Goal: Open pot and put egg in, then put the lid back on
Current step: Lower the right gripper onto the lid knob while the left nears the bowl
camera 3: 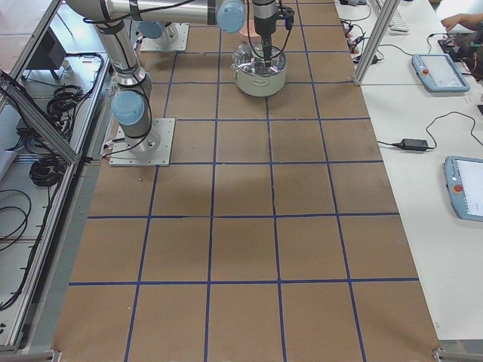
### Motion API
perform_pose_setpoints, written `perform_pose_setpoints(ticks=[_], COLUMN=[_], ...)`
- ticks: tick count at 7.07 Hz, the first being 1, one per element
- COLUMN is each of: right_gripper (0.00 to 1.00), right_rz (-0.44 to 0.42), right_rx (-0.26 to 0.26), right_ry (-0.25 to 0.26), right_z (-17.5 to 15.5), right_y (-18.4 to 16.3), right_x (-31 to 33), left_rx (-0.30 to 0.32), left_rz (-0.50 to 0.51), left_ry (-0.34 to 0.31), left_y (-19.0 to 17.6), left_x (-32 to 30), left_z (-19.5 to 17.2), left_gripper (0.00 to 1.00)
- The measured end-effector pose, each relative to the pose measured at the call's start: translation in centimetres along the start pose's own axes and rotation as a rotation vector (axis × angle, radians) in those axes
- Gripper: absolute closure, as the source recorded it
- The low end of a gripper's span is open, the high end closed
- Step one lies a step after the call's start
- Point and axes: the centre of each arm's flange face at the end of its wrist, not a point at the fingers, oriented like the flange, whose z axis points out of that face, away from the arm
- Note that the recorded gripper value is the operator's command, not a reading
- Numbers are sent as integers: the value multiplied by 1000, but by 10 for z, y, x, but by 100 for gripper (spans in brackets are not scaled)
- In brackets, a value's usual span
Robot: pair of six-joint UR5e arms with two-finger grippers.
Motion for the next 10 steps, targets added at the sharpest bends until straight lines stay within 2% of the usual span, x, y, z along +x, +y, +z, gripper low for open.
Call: perform_pose_setpoints(ticks=[4, 5, 7, 8, 10], right_gripper=[0, 0, 0, 0, 0], right_rz=[-1, 4, 19, 10, 45], right_rx=[0, 3, 51, 72, 94], right_ry=[-6, -29, -86, -100, -128], right_z=[0, -2, -5, -4, 5], right_y=[0, 1, -1, 1, 11], right_x=[-2, -7, -35, -60, -111], left_rx=[-1, -1, -2, -1, -2], left_rz=[0, 0, -3, -3, -4], left_ry=[-1, -1, -3, -4, -4], left_y=[0, 0, 0, 0, -1], left_x=[0, 0, -2, -2, -2], left_z=[0, 0, 0, 0, 1], left_gripper=[0, 0, 0, 0, 0])
